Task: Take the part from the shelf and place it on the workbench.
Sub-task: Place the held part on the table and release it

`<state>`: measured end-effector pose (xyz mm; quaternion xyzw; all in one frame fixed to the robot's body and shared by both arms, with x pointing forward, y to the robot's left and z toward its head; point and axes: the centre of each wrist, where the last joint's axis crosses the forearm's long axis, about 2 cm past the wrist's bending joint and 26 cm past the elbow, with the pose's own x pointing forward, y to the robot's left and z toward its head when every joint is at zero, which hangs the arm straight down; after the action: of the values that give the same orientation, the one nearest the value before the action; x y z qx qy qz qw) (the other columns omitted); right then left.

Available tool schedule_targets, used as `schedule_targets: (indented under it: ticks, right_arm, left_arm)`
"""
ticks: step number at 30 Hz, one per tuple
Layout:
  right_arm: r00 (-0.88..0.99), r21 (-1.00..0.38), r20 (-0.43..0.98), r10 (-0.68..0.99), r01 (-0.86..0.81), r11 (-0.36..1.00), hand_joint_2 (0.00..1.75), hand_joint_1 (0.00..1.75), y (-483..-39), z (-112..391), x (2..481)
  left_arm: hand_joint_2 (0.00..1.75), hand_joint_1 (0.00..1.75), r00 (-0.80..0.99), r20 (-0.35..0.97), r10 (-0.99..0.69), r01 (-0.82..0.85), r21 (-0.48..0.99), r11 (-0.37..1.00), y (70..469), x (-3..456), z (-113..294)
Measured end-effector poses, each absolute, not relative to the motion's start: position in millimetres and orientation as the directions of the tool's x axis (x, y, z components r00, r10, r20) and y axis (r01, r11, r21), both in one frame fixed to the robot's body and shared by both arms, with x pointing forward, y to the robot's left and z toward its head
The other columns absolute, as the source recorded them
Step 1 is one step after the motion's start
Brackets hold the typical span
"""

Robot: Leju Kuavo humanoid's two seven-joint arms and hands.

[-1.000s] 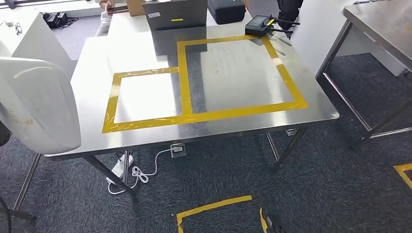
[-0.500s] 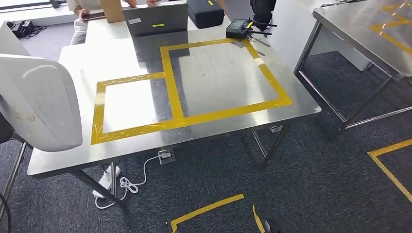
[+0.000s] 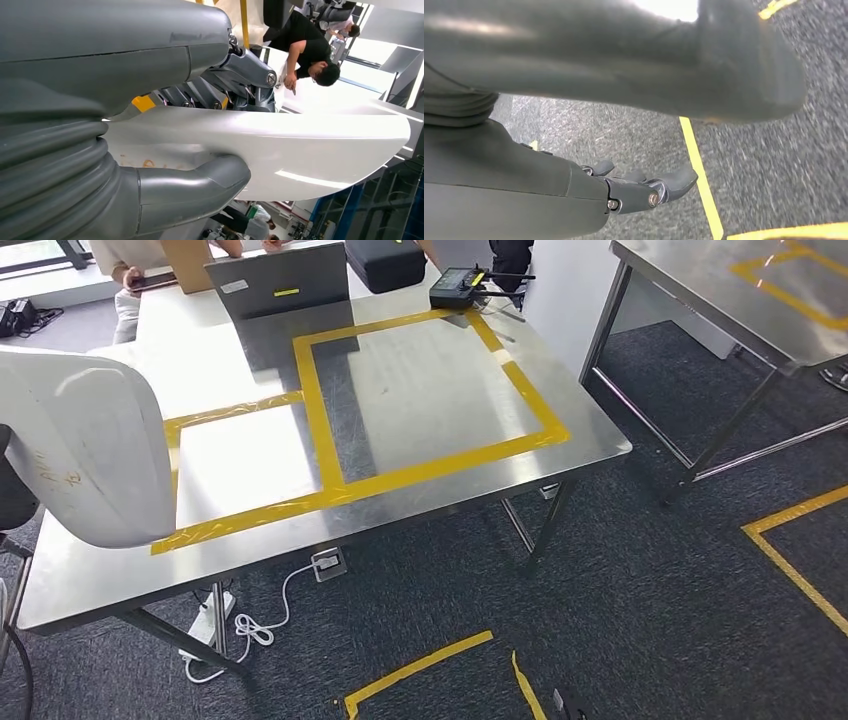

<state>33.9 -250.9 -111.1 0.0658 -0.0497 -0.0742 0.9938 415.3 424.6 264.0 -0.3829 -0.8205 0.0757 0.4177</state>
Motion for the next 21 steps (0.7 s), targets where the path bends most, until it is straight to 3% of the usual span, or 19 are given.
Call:
schedule_targets:
  ticks: [21]
  right_arm:
    - [0.983, 0.136, 0.095, -0.159, 0.145, 0.98, 0.0, 0.0, -250, -111, 33]
  left_arm:
    - [1.75, 1.75, -0.35, 0.623, 0.699, 0.578, -0.444, 0.685, 409, 424, 266]
